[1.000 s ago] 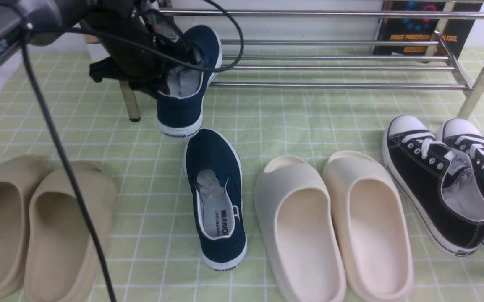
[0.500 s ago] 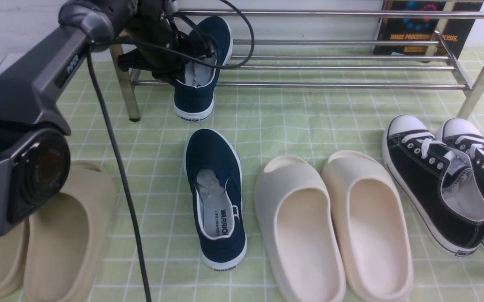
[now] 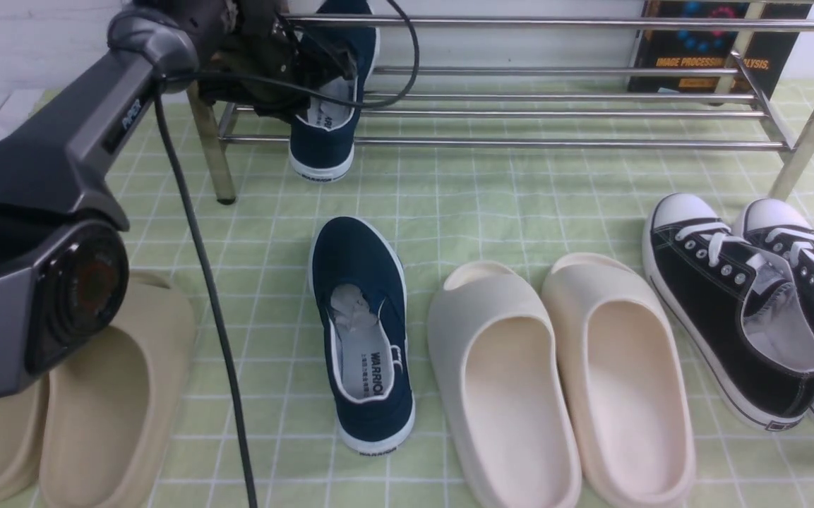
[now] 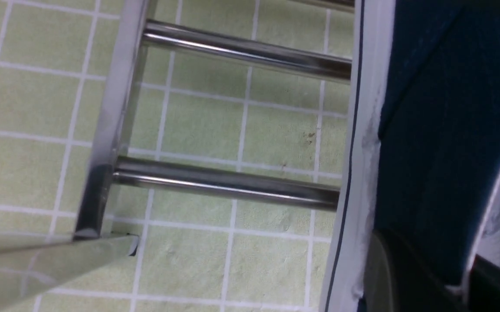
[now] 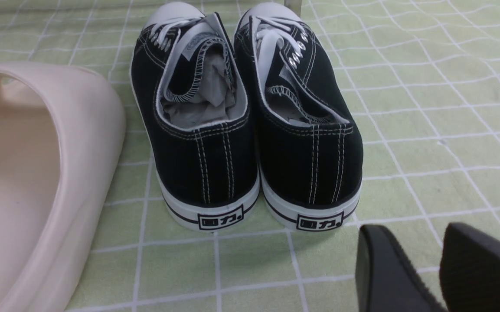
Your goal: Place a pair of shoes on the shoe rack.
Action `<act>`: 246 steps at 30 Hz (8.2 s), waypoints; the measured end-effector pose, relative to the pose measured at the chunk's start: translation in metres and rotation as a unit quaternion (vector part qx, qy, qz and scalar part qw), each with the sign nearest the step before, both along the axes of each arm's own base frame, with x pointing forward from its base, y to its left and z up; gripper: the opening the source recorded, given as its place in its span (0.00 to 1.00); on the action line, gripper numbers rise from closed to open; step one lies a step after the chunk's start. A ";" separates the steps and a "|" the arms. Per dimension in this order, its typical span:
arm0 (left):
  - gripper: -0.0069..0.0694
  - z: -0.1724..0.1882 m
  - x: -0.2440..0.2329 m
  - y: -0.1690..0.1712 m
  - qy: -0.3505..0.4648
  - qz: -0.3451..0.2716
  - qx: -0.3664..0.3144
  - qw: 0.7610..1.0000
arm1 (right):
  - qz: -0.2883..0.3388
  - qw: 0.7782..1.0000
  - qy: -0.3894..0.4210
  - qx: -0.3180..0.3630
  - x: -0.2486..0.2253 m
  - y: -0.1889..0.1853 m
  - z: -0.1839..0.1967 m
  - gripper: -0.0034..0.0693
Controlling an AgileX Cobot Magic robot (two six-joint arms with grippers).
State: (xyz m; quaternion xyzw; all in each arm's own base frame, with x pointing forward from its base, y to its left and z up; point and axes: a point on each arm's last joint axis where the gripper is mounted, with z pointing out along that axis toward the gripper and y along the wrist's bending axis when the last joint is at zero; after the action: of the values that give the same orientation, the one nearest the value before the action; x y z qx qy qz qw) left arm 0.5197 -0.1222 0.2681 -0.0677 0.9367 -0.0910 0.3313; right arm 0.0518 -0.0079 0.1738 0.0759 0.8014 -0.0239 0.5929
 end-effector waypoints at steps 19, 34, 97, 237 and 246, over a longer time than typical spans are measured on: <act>0.37 0.168 -0.104 0.032 -0.054 -0.001 0.045 0.998 | 0.000 1.000 0.000 0.000 0.000 0.000 0.000 0.38; 0.07 0.230 -0.265 -0.001 -0.100 -0.140 0.046 0.984 | 0.000 1.000 0.000 0.000 0.000 0.000 0.000 0.38; 0.09 0.063 -0.213 -0.046 0.082 -0.119 -0.001 0.989 | 0.000 1.000 0.000 0.000 0.000 0.000 0.000 0.38; 0.07 0.124 -0.430 0.094 -0.121 -0.033 -0.048 0.991 | 0.000 1.000 0.000 0.000 0.000 0.000 0.000 0.38; 0.07 0.117 -0.434 0.093 -0.083 -0.070 -0.016 0.994 | 0.000 1.000 0.000 0.000 0.000 0.000 0.000 0.38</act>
State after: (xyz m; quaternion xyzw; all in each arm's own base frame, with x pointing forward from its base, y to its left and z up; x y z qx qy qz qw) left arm 0.0854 -0.0288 0.3847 0.0005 0.9066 -0.1345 0.4000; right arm 0.0518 -0.0079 0.1738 0.0759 0.8014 -0.0239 0.5929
